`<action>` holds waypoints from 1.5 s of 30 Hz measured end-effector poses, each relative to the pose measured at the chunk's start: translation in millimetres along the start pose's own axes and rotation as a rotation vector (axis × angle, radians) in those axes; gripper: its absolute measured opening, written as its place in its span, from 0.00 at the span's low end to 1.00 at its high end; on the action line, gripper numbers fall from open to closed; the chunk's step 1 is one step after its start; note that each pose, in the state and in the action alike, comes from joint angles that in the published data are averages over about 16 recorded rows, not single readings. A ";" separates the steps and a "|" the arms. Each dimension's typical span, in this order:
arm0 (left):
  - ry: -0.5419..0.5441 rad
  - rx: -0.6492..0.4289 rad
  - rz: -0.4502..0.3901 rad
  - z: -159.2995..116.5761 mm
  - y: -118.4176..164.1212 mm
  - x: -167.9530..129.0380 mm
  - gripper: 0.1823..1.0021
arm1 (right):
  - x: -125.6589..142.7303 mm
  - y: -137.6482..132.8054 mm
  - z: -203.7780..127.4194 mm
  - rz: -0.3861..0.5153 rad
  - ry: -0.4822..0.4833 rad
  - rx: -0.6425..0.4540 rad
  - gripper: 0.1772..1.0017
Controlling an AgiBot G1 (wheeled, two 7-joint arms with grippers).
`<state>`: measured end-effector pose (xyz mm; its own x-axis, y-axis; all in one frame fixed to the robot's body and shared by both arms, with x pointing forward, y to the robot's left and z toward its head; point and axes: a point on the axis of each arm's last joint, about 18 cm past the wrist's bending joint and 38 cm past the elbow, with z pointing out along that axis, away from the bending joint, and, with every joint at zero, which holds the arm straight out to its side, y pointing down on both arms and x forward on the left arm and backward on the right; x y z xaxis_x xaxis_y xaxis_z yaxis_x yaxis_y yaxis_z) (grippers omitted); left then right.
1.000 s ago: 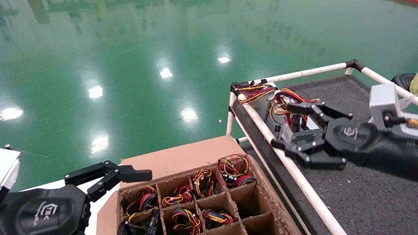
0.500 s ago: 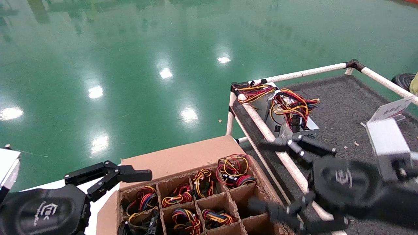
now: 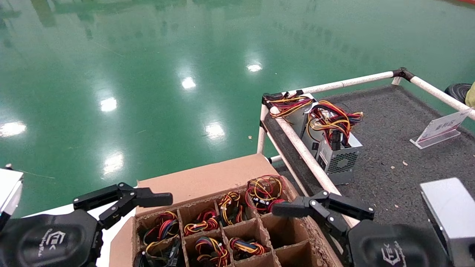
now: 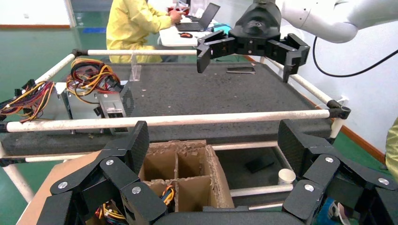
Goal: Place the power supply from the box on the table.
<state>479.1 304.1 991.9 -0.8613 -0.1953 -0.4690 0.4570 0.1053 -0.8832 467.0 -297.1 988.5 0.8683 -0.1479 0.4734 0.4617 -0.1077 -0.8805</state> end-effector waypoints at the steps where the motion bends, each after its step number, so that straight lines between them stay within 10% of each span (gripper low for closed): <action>1: 0.000 0.000 0.000 0.0 0.0 0.0 1.00 | -0.5 -0.1 0.2 0.000 -0.002 0.000 1.00; 45: 0.000 0.000 0.000 0.0 0.0 0.0 1.00 | 9.5 1.3 -3.5 -0.004 0.031 -0.004 1.00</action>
<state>479.1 304.1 991.9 -0.8613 -0.1954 -0.4690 0.4570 0.1053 -0.8832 475.3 -302.0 992.0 0.8606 -0.1777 0.4772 0.4641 -0.1120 -0.8787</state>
